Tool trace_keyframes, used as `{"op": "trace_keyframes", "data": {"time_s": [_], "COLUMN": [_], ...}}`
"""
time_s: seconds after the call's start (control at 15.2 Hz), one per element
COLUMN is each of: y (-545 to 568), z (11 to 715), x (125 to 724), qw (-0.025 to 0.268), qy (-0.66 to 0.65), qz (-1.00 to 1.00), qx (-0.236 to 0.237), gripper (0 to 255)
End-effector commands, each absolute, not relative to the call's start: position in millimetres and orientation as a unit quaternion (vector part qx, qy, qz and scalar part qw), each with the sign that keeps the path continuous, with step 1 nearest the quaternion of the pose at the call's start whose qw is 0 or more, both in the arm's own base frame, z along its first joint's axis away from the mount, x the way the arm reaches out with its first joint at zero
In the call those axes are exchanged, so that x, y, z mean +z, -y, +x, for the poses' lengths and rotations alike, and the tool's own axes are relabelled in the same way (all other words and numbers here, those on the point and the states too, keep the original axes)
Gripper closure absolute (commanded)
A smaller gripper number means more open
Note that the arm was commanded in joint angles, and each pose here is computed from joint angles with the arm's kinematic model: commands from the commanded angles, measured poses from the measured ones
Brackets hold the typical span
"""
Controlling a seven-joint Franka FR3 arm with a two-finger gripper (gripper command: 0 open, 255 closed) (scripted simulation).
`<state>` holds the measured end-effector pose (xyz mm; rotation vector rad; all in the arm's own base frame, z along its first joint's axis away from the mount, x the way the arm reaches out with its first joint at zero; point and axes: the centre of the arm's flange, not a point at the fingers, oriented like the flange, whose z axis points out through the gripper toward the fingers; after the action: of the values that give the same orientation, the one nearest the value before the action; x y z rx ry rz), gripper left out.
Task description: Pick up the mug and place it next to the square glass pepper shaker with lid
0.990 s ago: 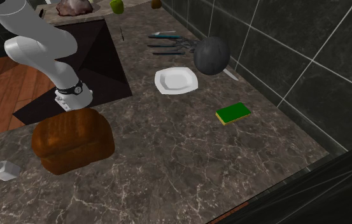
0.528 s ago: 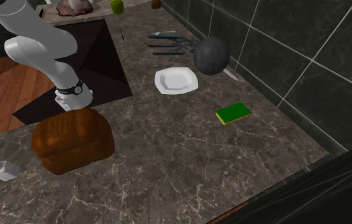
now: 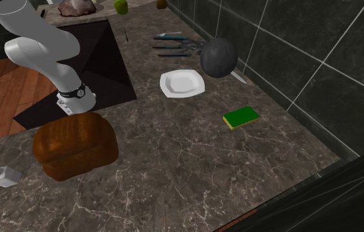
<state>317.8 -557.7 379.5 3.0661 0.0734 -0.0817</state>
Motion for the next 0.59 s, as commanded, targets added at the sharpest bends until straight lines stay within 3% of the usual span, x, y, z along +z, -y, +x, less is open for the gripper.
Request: {"op": "trace_keyframes", "data": {"time_s": [0.0,0.53], "y": [557,556], "z": [320,320], "x": [400,411], "qw": [0.036,0.036], "qy": [-0.024,-0.024], "qz": [0.999,0.999], "qx": [-0.027,-0.027], "gripper": [0,0]}}
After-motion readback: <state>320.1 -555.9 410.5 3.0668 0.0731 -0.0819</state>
